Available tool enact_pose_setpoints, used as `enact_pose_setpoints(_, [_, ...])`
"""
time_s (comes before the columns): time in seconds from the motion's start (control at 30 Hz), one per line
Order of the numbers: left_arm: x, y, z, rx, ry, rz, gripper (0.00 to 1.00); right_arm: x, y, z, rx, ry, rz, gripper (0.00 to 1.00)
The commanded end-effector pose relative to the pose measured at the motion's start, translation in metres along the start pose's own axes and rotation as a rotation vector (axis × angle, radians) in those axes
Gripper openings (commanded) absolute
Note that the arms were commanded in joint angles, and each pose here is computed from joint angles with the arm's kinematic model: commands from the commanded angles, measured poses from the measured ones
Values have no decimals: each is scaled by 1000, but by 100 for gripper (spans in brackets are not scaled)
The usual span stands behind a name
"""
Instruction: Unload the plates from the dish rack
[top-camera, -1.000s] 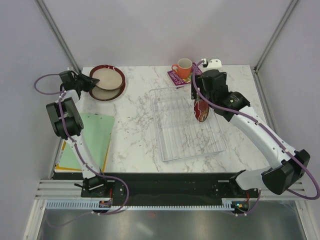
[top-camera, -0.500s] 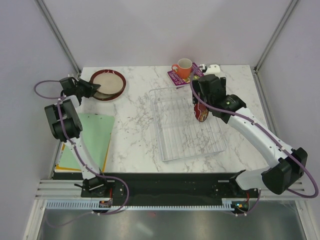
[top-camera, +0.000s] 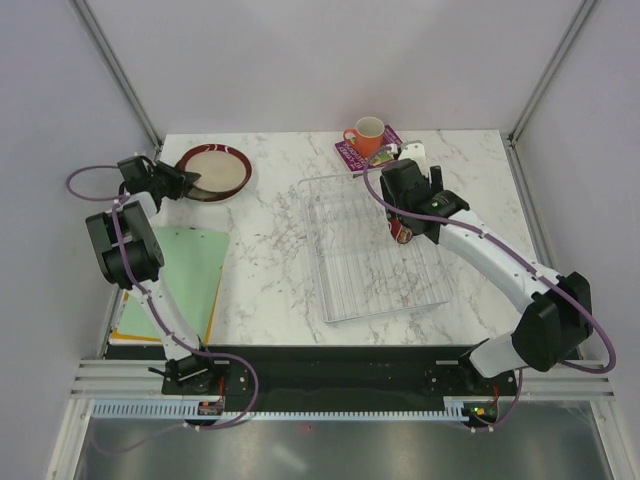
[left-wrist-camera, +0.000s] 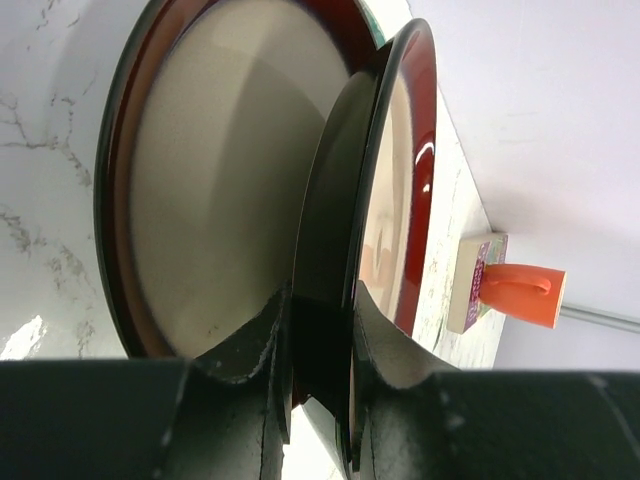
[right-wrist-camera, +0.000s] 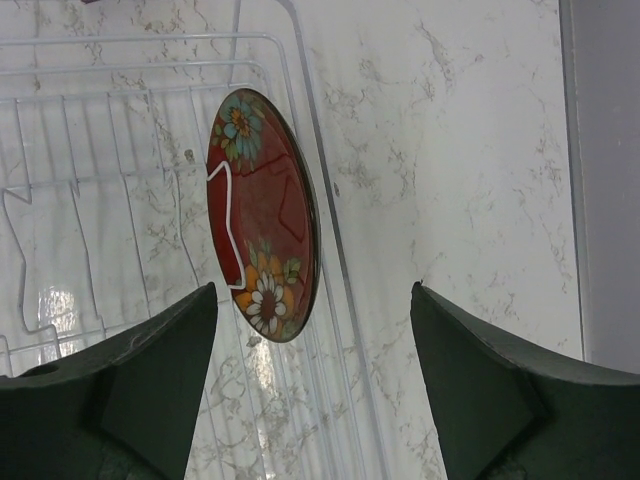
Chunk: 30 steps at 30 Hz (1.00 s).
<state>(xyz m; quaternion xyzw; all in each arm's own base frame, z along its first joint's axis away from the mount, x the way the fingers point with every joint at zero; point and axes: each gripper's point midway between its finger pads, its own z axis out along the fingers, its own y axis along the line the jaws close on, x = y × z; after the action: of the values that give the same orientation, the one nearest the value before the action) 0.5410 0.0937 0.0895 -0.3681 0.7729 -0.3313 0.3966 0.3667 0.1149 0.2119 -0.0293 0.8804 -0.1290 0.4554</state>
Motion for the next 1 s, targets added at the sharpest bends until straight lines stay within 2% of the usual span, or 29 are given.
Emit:
enact_pose_setpoints(0.0, [-22,18,-22,-106,-76,32,28,-6,-2,7,29,-27,4,84])
enact_pose_setpoints(0.1, [-24,19,-24,-118,-83,48,41,-3,1,15,31,-13,-3,84])
enact_pose_setpoints(0.17, [-27,24,-25,-137,-86,40,45,0,5,21,33,-4,-6,84])
enact_pose_setpoints(0.23, [-29,24,-25,-132,-86,32,57,2,5,27,41,6,-13,84])
enact_pose_setpoints(0.3, [-32,26,-23,-134,-83,23,98,3,3,30,49,11,-12,84])
enact_pose_setpoints(0.57, [-46,28,-28,-123,-100,-16,100,11,2,42,55,39,-22,83])
enact_pose_setpoints(0.6, [-49,24,-30,-117,-107,-6,100,13,3,43,50,43,-23,81])
enact_pose_setpoints(0.63, [-51,22,-32,-116,-114,0,100,14,5,46,46,45,-23,72])
enact_pose_setpoints(0.67, [-54,23,-34,-129,-131,3,100,14,8,47,34,46,-22,68])
enact_pose_setpoints(0.73, [-60,16,-42,-125,-155,16,100,16,10,52,32,56,-22,66])
enact_pose_setpoints(0.8, [-63,12,-48,-125,-170,28,100,16,13,55,14,56,-18,57])
enact_pose_setpoints(0.97, [-69,-12,-70,-115,-208,74,100,14,20,64,-10,63,-10,55])
